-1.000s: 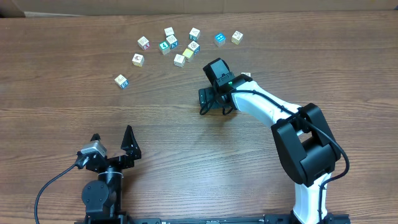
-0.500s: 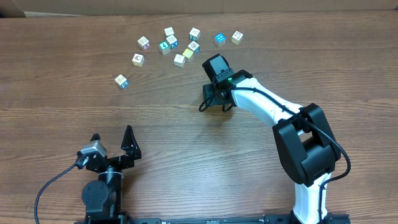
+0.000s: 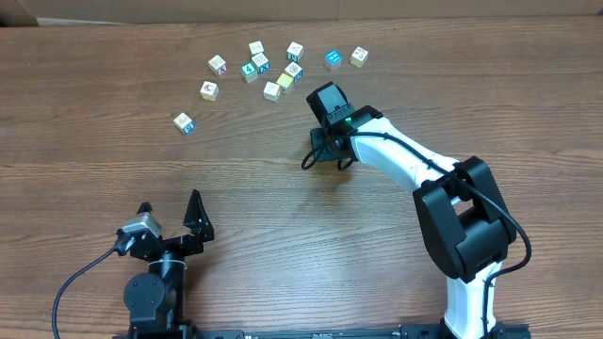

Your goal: Form a tower

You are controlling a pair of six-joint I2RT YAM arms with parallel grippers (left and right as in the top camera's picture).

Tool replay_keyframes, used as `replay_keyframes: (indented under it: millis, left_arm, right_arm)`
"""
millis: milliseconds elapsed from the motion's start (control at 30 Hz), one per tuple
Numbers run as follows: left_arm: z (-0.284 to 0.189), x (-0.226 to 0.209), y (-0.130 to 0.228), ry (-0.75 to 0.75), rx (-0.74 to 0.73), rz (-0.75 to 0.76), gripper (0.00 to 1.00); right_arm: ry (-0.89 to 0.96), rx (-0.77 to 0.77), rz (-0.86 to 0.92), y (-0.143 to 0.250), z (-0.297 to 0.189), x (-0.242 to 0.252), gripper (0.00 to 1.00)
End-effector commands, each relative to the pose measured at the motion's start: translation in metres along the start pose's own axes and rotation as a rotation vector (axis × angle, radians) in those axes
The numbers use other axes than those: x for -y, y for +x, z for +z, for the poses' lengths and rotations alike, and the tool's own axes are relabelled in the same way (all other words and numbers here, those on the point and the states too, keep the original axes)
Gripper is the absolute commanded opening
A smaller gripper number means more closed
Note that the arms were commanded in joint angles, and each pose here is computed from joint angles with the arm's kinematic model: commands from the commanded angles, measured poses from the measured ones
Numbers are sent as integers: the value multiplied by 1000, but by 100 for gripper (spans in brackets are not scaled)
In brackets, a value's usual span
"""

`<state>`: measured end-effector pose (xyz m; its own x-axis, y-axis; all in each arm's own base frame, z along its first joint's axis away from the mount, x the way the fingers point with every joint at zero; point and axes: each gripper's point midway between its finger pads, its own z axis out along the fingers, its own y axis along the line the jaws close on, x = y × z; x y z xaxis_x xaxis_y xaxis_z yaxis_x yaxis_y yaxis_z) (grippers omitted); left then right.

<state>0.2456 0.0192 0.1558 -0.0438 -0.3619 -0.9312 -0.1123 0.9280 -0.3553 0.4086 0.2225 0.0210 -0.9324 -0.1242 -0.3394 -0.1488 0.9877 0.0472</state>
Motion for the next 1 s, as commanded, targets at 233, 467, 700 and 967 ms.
replay_keyframes:
  millis: [233, 467, 700, 967]
  left_arm:
    - [0, 2, 0, 10, 3, -6, 99]
    - [0, 2, 0, 10, 3, -6, 100]
    - [0, 2, 0, 10, 3, -6, 99]
    - [0, 2, 0, 10, 3, -6, 99]
  right_arm:
    - [-8, 45, 12, -15, -12, 0, 29]
    - [-8, 45, 12, -15, -12, 0, 31]
    - [-5, 36, 12, -13, -12, 1, 32]
    - [-4, 35, 11, -12, -12, 1, 38]
